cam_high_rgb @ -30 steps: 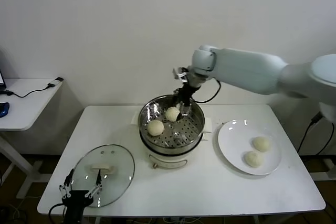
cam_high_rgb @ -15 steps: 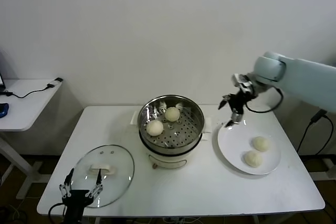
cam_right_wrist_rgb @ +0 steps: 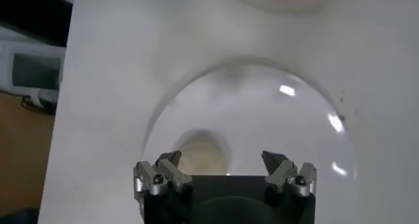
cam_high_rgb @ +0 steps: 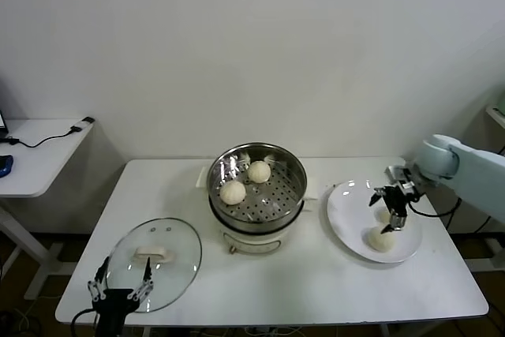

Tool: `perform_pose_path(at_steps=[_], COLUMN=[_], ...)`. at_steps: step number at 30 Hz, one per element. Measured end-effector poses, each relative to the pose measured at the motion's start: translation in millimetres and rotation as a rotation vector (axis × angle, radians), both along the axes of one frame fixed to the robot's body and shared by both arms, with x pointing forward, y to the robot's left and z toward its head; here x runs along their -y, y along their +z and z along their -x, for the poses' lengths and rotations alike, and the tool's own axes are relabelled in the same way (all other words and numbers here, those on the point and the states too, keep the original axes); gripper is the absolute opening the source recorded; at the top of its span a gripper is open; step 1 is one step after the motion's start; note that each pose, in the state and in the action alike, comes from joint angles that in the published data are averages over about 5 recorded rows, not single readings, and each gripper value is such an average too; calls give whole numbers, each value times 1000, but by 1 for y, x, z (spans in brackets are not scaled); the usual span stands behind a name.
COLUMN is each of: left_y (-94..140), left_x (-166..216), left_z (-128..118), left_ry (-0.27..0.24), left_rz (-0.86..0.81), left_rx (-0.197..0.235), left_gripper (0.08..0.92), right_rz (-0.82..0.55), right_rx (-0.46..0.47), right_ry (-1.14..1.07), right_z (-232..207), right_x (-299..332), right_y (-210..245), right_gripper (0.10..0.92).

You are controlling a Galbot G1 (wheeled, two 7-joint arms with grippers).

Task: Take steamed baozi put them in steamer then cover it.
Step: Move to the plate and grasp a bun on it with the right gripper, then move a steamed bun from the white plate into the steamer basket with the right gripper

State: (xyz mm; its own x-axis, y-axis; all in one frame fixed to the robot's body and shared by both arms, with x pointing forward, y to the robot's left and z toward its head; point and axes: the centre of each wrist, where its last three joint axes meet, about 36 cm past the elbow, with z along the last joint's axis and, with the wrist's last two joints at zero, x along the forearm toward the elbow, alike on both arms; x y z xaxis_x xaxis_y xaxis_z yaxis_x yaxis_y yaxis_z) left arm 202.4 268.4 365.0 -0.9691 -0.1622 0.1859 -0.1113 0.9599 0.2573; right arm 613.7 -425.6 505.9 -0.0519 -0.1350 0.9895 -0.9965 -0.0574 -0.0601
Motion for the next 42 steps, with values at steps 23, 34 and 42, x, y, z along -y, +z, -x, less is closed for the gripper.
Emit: perform_pose_path(at_steps=[23,34,42], left_y=[-4,-5,-5], left_x=[-1,0,1], left_z=[2,3,2], left_ry=[14,14,9], left_rz=[-9,-9,-10], left_rx=[-11,-13,-13], left_gripper=[823,823,823], right_rz=[63,57,60], right_rx=[-42,-41,5], right_ry=[27,47,182], right_z=[-4,-13,-42], right_x=[-2,-2,-20], right_y=[-56,-52,-6], right_gripper=[747,705,704])
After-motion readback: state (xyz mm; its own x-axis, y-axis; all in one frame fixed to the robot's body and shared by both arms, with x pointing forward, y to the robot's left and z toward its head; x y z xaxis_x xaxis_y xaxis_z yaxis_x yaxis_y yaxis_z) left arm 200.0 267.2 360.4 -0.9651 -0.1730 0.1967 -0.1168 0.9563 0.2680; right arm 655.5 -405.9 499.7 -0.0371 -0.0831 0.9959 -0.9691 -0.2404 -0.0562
